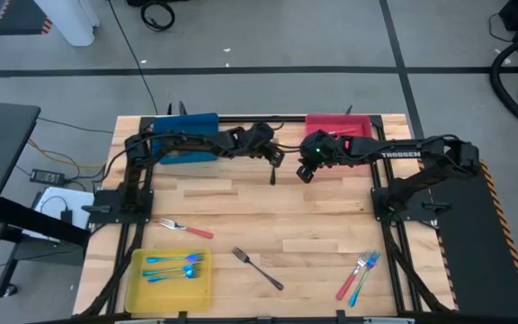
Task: Sort silverware by color (type)
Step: Put the top black fork into the blue bin
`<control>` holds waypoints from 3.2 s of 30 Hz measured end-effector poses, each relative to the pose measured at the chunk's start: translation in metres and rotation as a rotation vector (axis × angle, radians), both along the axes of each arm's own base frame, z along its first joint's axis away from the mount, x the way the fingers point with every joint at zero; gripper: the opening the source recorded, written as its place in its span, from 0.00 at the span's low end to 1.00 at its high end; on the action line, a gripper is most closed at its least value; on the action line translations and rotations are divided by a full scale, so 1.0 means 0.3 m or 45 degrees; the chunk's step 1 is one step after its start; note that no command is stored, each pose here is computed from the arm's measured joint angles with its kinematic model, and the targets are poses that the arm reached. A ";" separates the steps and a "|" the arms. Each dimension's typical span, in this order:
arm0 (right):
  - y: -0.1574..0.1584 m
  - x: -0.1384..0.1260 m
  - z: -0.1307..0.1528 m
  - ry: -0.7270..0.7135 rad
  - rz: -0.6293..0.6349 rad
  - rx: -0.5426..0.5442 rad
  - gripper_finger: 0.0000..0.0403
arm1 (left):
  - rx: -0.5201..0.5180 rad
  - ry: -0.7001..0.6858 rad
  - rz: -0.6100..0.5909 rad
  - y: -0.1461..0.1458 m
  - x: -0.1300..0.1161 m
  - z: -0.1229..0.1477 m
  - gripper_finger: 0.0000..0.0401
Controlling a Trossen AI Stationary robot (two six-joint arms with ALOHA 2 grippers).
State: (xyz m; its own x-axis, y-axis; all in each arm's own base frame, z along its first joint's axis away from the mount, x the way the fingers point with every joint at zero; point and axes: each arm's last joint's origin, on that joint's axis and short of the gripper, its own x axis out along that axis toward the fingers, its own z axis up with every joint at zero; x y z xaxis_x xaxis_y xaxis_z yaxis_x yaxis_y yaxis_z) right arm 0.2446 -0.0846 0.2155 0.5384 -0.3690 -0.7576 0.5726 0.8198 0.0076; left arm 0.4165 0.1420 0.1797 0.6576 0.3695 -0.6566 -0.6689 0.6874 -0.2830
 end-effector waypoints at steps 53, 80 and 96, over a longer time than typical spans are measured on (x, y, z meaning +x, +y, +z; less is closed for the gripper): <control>0.002 0.020 0.015 -0.095 0.041 -0.005 0.26 | -0.125 0.128 0.003 0.007 0.044 -0.158 0.26; 0.002 0.021 0.016 -0.104 0.038 0.002 0.26 | 0.005 0.160 -0.111 -0.009 0.052 -0.140 0.25; 0.028 0.050 0.037 -0.241 0.056 0.022 0.25 | 0.224 0.265 -0.223 -0.035 -0.143 0.262 0.22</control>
